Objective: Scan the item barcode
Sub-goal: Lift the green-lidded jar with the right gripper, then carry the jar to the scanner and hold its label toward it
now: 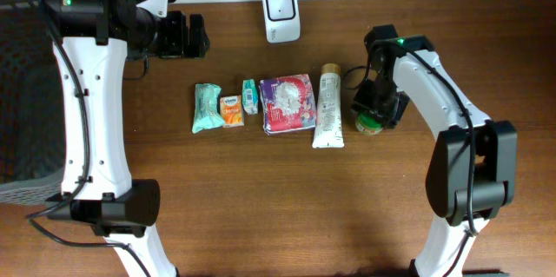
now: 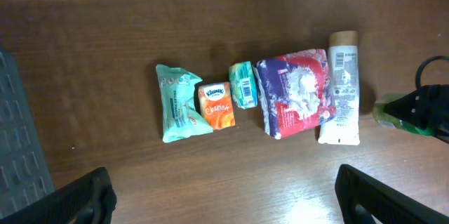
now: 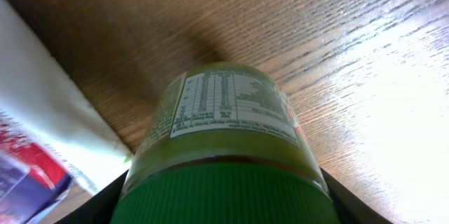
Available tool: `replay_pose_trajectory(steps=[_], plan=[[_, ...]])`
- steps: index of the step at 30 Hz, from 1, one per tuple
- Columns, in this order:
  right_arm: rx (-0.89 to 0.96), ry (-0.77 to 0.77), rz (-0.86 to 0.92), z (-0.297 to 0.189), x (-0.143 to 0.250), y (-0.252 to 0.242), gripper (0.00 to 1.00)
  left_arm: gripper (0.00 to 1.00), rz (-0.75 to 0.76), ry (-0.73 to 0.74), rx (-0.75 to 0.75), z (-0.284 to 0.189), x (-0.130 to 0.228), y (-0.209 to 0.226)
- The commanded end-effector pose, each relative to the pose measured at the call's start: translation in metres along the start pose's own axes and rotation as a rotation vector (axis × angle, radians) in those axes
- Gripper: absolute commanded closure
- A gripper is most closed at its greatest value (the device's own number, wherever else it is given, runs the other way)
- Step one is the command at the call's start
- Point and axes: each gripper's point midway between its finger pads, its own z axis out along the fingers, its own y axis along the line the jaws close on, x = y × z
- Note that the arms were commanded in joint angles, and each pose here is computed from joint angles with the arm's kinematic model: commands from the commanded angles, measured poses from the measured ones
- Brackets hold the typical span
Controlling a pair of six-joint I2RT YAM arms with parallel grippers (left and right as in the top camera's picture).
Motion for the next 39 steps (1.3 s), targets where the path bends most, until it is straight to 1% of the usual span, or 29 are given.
replay_pose_trajectory(steps=[1, 4, 7, 17, 22, 26, 29, 31, 32, 33, 34, 36, 38, 39], plan=[[-0.035, -0.032, 0.003, -0.017, -0.009, 0.009, 0.44, 0.01, -0.01, 0.005, -0.002, 0.002, 0.0, 0.003], [-0.084, -0.054, -0.05, -0.03, -0.015, 0.021, 0.44, 0.01, -0.01, 0.005, -0.002, 0.002, 0.0, 0.003], [-0.111, -0.083, -0.059, -0.041, -0.021, 0.028, 0.44, 0.01, -0.01, 0.005, -0.002, 0.002, 0.0, 0.003], [-0.174, -0.162, -0.088, -0.048, -0.04, 0.044, 0.44, 0.01, -0.01, 0.005, -0.002, 0.002, 0.0, 0.003], [-0.315, -0.263, -0.135, -0.061, -0.063, 0.076, 0.45, 0.01, -0.01, 0.005, -0.002, 0.002, 0.0, 0.003], [-0.449, -0.431, -0.155, -0.087, -0.096, 0.107, 0.44, 0.01, -0.01, 0.005, -0.002, 0.002, 0.0, 0.003], [-0.605, -0.636, -0.2, -0.129, -0.122, 0.148, 0.44, 0.01, -0.01, 0.005, -0.002, 0.002, 0.0, 0.003], [-0.69, -0.776, -0.228, -0.16, -0.129, 0.176, 0.44, 0.01, -0.01, 0.005, -0.002, 0.002, 0.0, 0.003], [-0.707, -0.838, -0.236, -0.169, -0.131, 0.187, 0.44, 0.01, -0.01, 0.005, -0.002, 0.002, 0.0, 0.003], [-0.713, -0.928, -0.289, -0.178, -0.129, 0.205, 0.44, 0.01, -0.01, 0.005, -0.002, 0.002, 0.0, 0.003], [-0.701, -0.981, -0.33, -0.181, -0.126, 0.217, 0.44, 0.01, -0.01, 0.005, -0.002, 0.002, 0.0, 0.003], [-0.64, -1.08, -0.37, -0.172, -0.125, 0.236, 0.45, 0.01, -0.01, 0.005, -0.002, 0.002, 0.0, 0.003], [-0.635, -1.165, -0.423, -0.165, -0.122, 0.259, 0.45, 0.01, -0.01, 0.005, -0.002, 0.002, 0.0, 0.003], [-0.653, -1.236, -0.477, -0.164, -0.12, 0.276, 0.45, 0.01, -0.01, 0.005, -0.002, 0.003, 0.0, 0.003]])
